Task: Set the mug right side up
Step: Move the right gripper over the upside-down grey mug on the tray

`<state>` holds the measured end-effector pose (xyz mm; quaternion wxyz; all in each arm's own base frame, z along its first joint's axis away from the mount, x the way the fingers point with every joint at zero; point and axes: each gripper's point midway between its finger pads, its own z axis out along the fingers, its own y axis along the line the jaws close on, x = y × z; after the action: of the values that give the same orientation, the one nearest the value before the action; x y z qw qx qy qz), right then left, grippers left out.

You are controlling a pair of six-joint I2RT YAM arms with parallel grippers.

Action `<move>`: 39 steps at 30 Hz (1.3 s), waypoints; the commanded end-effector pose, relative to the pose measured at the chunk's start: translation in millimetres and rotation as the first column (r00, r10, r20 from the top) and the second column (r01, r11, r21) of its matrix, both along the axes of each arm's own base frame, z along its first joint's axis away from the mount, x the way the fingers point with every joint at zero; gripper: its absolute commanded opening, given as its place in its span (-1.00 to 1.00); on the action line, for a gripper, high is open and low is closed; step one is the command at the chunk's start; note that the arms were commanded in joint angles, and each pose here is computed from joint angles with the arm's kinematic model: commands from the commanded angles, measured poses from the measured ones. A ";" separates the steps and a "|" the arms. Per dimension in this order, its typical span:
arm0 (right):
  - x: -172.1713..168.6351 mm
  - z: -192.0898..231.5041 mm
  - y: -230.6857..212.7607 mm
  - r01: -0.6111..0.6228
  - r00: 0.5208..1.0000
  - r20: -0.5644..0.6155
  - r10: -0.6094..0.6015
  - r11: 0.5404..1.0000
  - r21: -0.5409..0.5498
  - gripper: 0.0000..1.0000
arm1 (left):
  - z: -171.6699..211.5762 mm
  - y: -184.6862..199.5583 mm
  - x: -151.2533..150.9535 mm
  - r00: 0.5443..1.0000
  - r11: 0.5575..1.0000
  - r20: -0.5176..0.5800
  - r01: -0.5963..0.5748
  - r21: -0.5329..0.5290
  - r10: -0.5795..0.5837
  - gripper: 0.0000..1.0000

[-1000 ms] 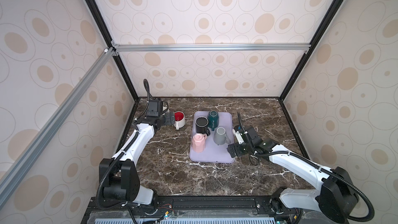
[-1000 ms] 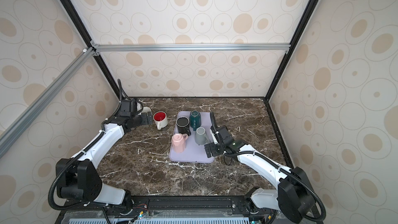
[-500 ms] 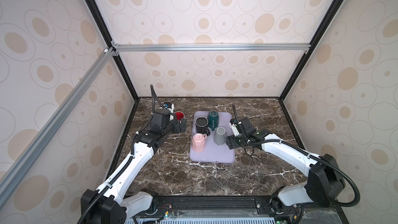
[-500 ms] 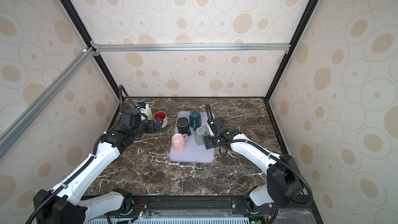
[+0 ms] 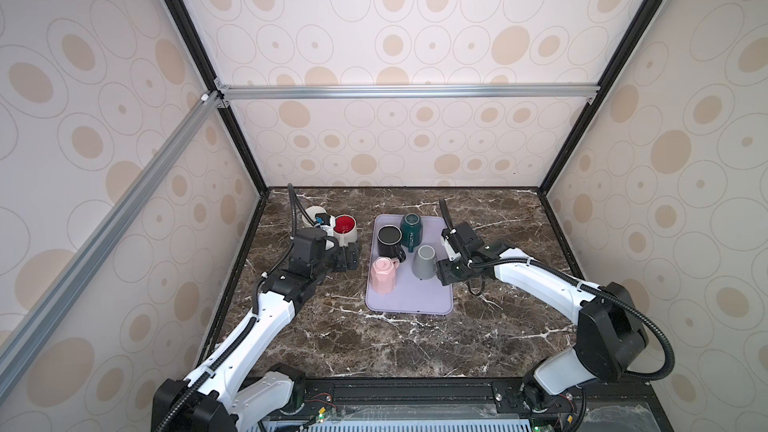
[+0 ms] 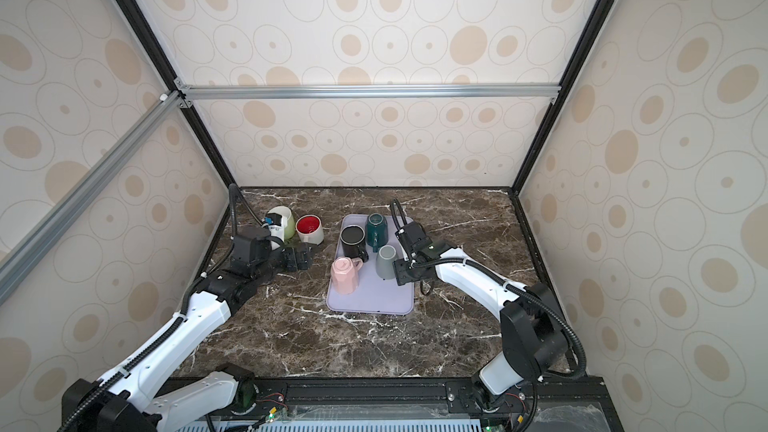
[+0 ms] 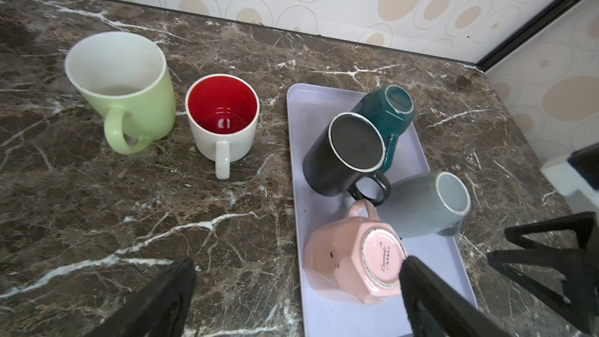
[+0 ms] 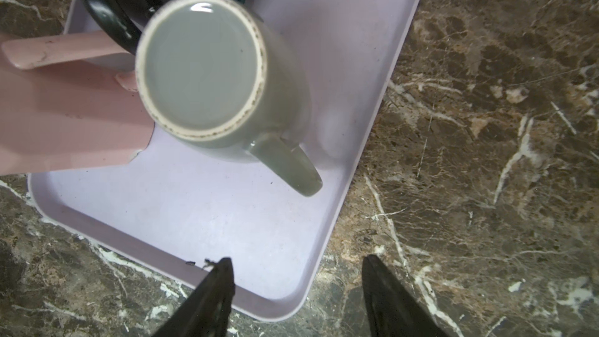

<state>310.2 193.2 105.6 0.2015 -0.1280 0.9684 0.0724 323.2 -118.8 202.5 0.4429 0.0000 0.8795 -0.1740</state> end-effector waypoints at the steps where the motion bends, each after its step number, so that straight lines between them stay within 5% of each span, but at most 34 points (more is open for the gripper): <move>1: 4.5 0.6 0.3 0.027 0.999 -0.022 -0.027 1.000 -0.010 0.24 | 3.2 -1.8 -2.5 1.000 0.998 0.027 -0.011 -0.066 0.013 0.96; 9: 13.6 4.8 5.6 -0.001 1.000 -0.031 0.000 0.999 -0.034 0.14 | -6.7 -12.1 -11.6 0.999 0.983 0.047 0.019 -0.183 -0.010 0.96; 20: 35.9 -1.2 10.9 -0.102 0.995 -0.018 0.101 0.986 -0.128 -0.02 | -11.1 -12.6 -6.8 1.000 0.985 0.029 0.011 -0.172 -0.006 0.96; 39: 43.0 -12.5 21.6 -0.045 0.999 -0.017 0.044 0.997 -0.064 -0.22 | -33.7 -33.4 -1.1 0.997 0.963 -0.026 0.063 -0.264 -0.073 0.96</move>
<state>351.1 216.7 98.0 0.1928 -0.1651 0.9659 0.0515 319.6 -148.9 160.2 0.4089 -0.0292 0.8662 -0.2856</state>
